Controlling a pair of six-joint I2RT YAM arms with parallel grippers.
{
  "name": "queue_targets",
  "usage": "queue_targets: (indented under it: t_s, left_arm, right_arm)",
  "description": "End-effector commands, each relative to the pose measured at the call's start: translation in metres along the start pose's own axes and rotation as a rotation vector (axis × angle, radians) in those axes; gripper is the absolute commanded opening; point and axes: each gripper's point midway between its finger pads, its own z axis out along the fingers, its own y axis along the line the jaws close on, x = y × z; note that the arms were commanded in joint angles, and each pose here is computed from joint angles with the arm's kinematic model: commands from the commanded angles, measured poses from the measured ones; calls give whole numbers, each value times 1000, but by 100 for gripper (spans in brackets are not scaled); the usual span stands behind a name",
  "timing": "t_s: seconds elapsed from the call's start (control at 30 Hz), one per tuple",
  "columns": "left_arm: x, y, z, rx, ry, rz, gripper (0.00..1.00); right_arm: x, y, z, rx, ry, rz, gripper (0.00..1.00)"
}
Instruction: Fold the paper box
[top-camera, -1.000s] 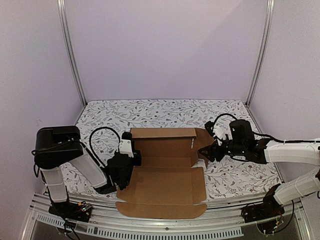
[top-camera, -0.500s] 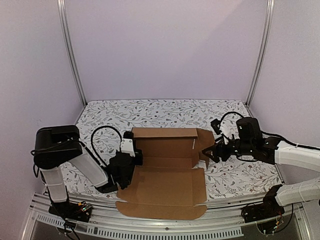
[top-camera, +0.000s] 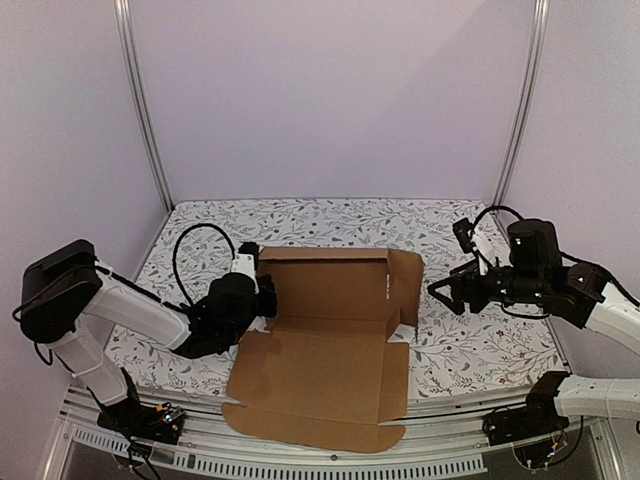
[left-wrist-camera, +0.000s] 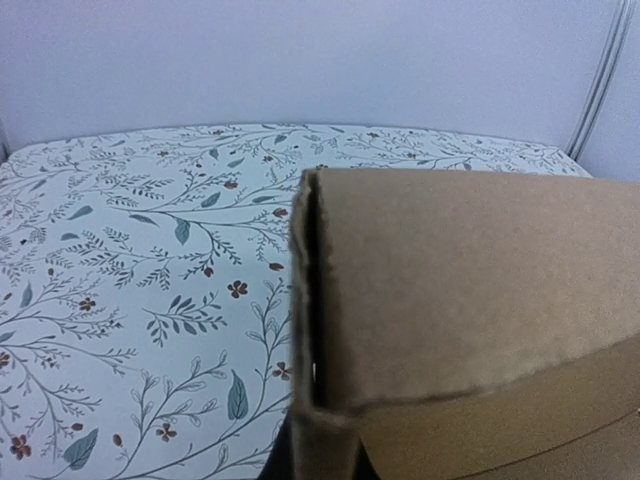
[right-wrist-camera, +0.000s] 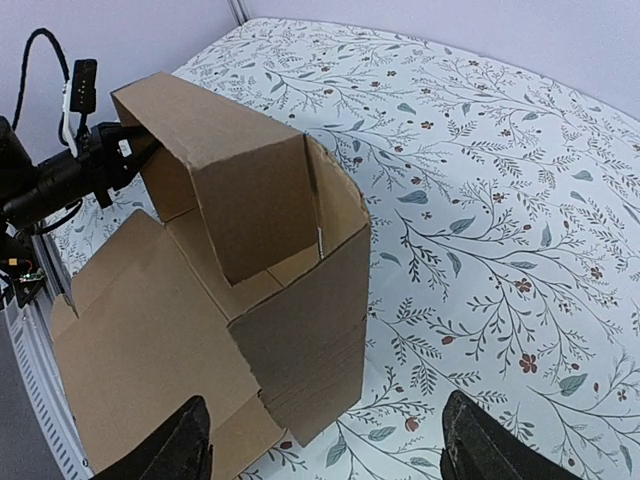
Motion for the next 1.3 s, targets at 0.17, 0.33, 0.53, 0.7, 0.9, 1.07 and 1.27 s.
queue_targets:
  t_s: [0.17, 0.33, 0.53, 0.7, 0.9, 1.07, 1.27]
  left_arm:
    - [1, 0, 14, 150, 257, -100, 0]
    - [-2, -4, 15, 216, 309, -131, 0]
    - [-1, -4, 15, 236, 325, -146, 0]
    - [0, -1, 16, 220, 325, -153, 0]
    - [0, 2, 16, 204, 319, -150, 0]
    - [-1, 7, 17, 178, 313, -148, 0]
    - [-1, 13, 17, 113, 302, -130, 0]
  right_arm:
    - [-12, 12, -16, -54, -12, -20, 75]
    - [-16, 17, -3, -91, -25, -16, 71]
    - [-17, 20, 19, -131, 1, -25, 70]
    - [-21, 32, 34, -214, 5, 2, 66]
    - [-24, 42, 47, -271, 14, 32, 63]
    - [-24, 55, 55, -288, 32, 15, 62]
    - [-26, 59, 66, -218, 36, -25, 61]
